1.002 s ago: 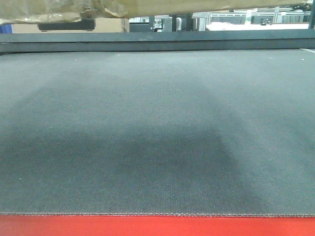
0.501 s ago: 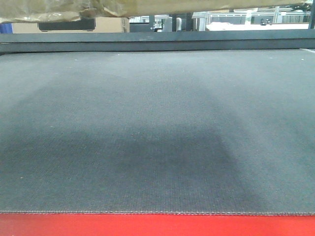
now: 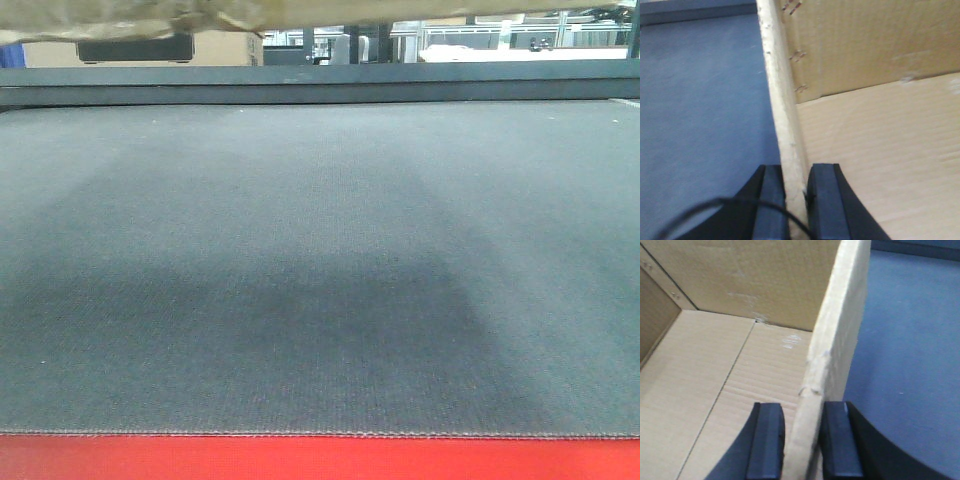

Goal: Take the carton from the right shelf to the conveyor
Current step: 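Lower the carton onto the grey conveyor belt with both grippers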

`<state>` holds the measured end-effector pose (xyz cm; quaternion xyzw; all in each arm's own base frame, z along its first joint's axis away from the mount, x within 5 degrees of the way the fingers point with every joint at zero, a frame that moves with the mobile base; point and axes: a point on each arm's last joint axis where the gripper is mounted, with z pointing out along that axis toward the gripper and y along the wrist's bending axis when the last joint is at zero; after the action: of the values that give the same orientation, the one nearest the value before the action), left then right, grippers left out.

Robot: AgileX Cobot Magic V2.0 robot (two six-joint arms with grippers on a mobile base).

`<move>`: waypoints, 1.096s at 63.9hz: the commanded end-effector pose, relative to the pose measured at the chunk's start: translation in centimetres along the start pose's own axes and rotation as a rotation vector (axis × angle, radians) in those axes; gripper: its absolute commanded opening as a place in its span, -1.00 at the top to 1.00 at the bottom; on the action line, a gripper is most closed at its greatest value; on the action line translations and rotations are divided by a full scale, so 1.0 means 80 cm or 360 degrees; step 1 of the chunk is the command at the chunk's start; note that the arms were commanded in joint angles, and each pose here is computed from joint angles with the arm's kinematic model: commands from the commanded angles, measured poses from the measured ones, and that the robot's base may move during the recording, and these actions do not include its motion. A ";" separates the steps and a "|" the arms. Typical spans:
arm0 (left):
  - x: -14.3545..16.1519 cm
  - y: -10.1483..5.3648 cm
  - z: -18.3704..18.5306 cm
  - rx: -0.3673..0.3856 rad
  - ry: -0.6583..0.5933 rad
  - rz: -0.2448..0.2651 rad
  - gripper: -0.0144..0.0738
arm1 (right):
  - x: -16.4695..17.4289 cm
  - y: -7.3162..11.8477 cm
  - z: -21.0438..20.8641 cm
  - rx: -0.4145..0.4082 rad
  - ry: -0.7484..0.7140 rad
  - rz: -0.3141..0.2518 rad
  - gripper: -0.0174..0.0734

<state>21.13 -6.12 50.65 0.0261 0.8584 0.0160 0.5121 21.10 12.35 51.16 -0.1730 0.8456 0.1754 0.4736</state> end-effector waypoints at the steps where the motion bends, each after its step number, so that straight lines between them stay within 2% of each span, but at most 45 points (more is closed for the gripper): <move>1: -0.008 -0.009 0.011 0.0080 -0.0077 0.0005 0.69 | -0.006 -0.006 -0.010 0.0076 -0.0084 -0.0055 0.75; 7: -0.010 -0.023 0.034 0.0140 -0.0060 -0.0002 0.69 | -0.005 -0.015 0.000 0.0143 -0.0043 -0.0058 0.75; 21: 0.000 -0.049 0.108 0.0120 0.0104 0.0062 0.69 | 0.001 -0.043 0.063 0.0252 0.0164 0.0002 0.75; 37: 0.015 -0.077 0.180 0.0133 0.0176 0.0133 0.69 | 0.026 -0.060 0.166 0.0283 0.0439 0.0019 0.75; 49: 0.034 -0.085 0.225 0.0087 0.0298 0.0185 0.69 | 0.047 -0.069 0.222 0.0293 0.0583 0.0024 0.66; 56: 0.039 -0.080 0.238 0.0058 0.0333 0.0183 0.66 | 0.054 -0.071 0.236 0.0296 0.0622 0.0026 0.34; 61: 0.039 -0.072 0.240 0.0034 0.0338 0.0168 0.49 | 0.054 -0.071 0.236 0.0296 0.0619 0.0026 -0.08; 66: 0.037 -0.064 0.241 0.0008 0.0343 0.0150 0.15 | 0.053 -0.071 0.235 0.0297 0.0607 0.0022 -0.51; 70: 0.036 -0.058 0.241 -0.0006 0.0339 0.0138 -0.23 | 0.050 -0.071 0.234 0.0296 0.0596 0.0022 -0.66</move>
<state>36.63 -11.09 37.89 0.0665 0.9129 0.0483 0.3999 35.70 15.44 36.78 -0.1487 0.9411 0.0587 0.2981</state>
